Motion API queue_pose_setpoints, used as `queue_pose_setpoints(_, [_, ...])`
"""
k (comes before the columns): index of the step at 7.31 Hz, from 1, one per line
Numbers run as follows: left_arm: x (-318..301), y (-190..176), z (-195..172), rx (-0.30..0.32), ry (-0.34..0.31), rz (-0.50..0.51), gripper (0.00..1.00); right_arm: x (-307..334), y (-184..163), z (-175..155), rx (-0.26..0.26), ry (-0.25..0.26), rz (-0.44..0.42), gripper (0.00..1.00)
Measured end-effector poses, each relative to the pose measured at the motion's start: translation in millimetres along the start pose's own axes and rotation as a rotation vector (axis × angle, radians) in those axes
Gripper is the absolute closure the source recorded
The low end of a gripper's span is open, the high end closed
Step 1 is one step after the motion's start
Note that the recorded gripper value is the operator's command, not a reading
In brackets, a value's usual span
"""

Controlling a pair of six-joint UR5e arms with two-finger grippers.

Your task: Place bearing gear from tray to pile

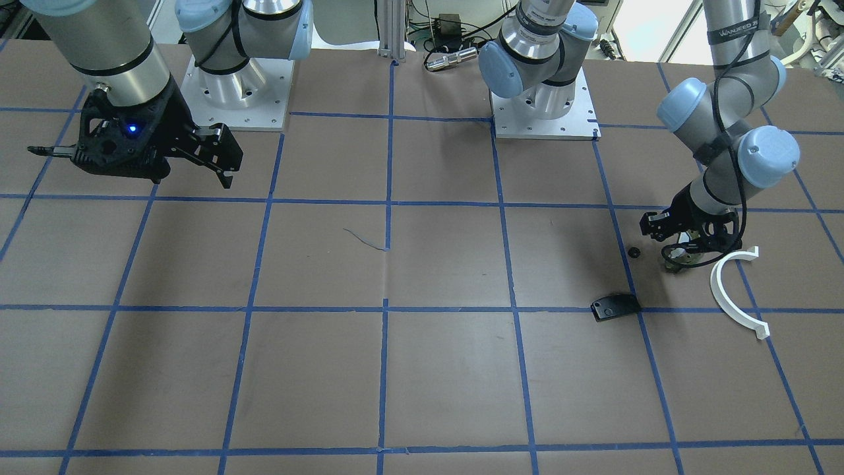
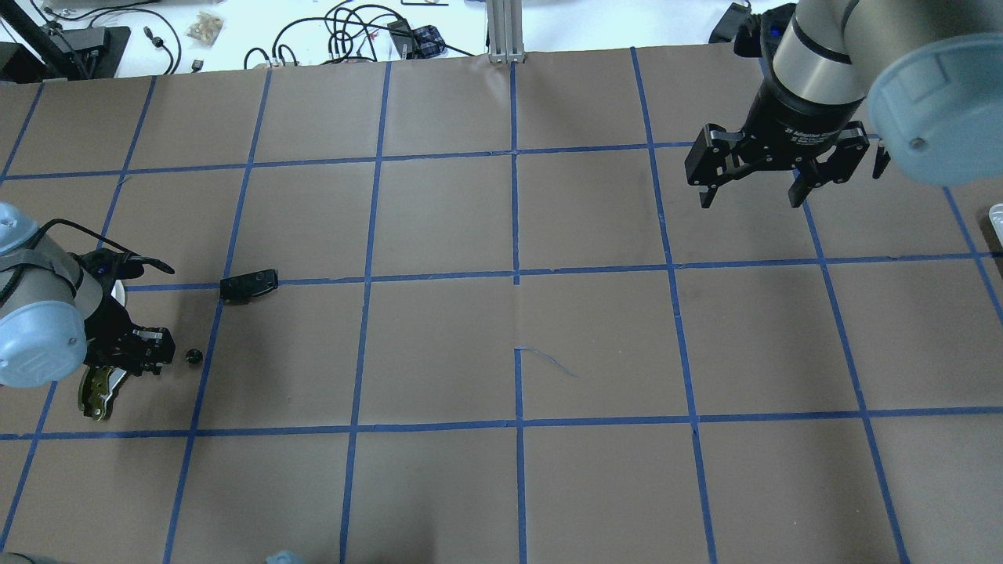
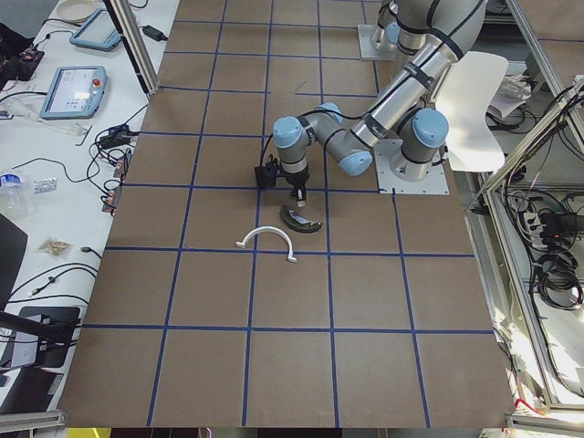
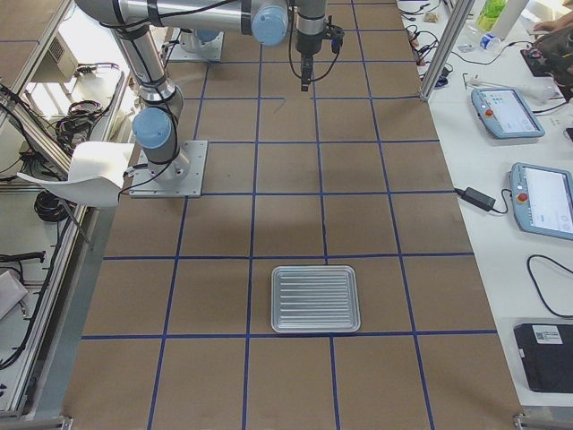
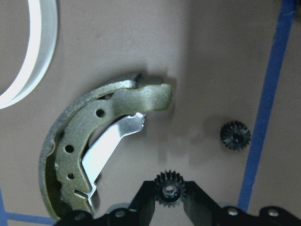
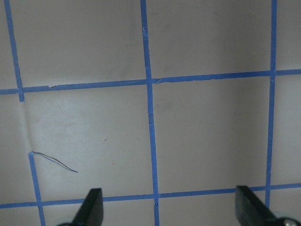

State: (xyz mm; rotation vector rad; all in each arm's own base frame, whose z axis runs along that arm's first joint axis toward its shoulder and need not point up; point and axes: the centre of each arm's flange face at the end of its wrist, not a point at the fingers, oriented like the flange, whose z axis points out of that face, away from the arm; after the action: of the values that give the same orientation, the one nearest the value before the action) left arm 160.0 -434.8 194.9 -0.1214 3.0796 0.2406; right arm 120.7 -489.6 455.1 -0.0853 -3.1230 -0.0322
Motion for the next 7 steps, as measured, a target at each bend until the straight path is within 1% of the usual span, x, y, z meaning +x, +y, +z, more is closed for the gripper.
queue_pose_setpoints(1, [1, -2, 2, 0.01, 0.021, -0.001, 0.87, -1, 1, 0, -0.001, -0.002, 0.0, 0.0])
queue_pose_setpoints(2, [2, -4, 4, 0.014, 0.032, -0.002, 0.43, -2, 2, 0, -0.006, -0.004, -0.001, 0.0])
queue_pose_setpoints(3, [3, -5, 5, 0.014, 0.038, -0.001, 0.05, -2, 3, 1, -0.015, -0.006, -0.002, 0.0])
queue_pose_setpoints(4, [3, -6, 7, 0.013, 0.042, 0.001, 0.0, -3, 4, 0, -0.018, -0.007, -0.004, 0.0])
queue_pose_setpoints(6, [5, -7, 6, 0.019, 0.048, 0.004, 0.0, -3, 5, 0, -0.018, -0.004, -0.005, 0.0])
queue_pose_setpoints(7, [9, -8, -6, 0.039, 0.04, 0.012, 0.0, -3, 5, 0, -0.019, -0.004, -0.007, 0.0])
